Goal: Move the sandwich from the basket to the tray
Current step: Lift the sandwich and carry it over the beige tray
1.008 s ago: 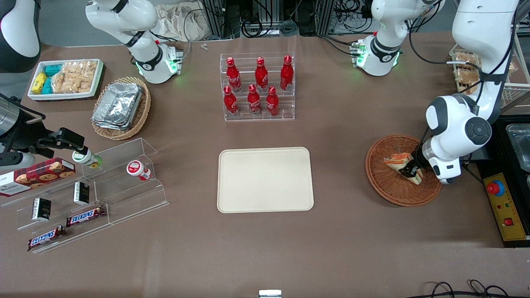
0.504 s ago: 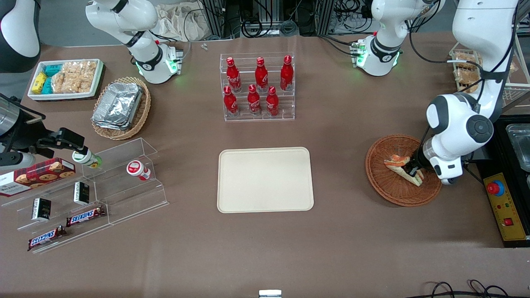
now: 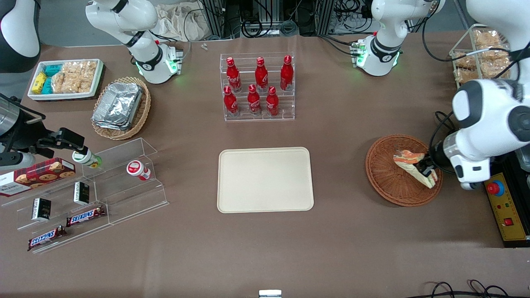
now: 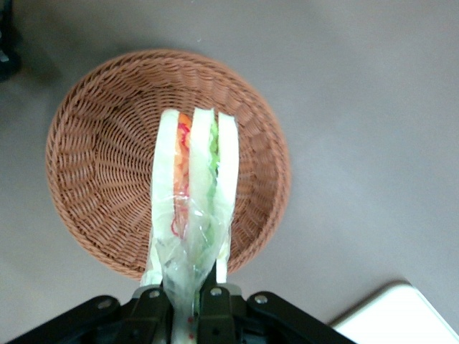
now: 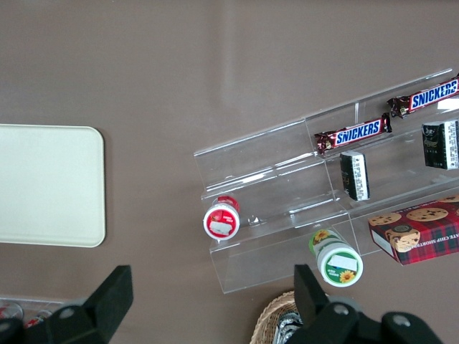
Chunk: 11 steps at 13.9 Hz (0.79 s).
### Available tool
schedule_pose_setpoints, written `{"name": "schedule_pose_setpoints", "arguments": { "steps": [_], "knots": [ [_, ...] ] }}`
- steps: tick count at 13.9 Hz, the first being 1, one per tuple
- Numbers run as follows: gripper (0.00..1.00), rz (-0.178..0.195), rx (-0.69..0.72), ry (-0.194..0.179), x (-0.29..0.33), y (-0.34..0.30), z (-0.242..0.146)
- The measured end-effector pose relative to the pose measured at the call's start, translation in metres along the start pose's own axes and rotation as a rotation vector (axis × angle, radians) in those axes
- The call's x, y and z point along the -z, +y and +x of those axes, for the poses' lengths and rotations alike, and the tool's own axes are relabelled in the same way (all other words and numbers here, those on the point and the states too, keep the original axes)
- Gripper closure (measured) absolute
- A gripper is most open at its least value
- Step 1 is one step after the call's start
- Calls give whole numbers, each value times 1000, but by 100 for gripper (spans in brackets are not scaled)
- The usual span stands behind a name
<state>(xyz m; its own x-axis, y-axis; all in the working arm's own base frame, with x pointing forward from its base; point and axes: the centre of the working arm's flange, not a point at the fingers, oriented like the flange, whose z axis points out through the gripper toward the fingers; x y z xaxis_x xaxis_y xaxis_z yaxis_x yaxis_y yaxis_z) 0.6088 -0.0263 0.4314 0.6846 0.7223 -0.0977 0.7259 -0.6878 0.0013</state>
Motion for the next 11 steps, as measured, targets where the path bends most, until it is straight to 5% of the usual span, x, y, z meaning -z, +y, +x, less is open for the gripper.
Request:
{"name": "schedule_pose_setpoints", "arguments": {
  "steps": [5,11],
  "knots": [
    [85,-12,-229,-3,54,72,-64],
    [85,85,-501,-77,-32,164,-208]
  ]
}}
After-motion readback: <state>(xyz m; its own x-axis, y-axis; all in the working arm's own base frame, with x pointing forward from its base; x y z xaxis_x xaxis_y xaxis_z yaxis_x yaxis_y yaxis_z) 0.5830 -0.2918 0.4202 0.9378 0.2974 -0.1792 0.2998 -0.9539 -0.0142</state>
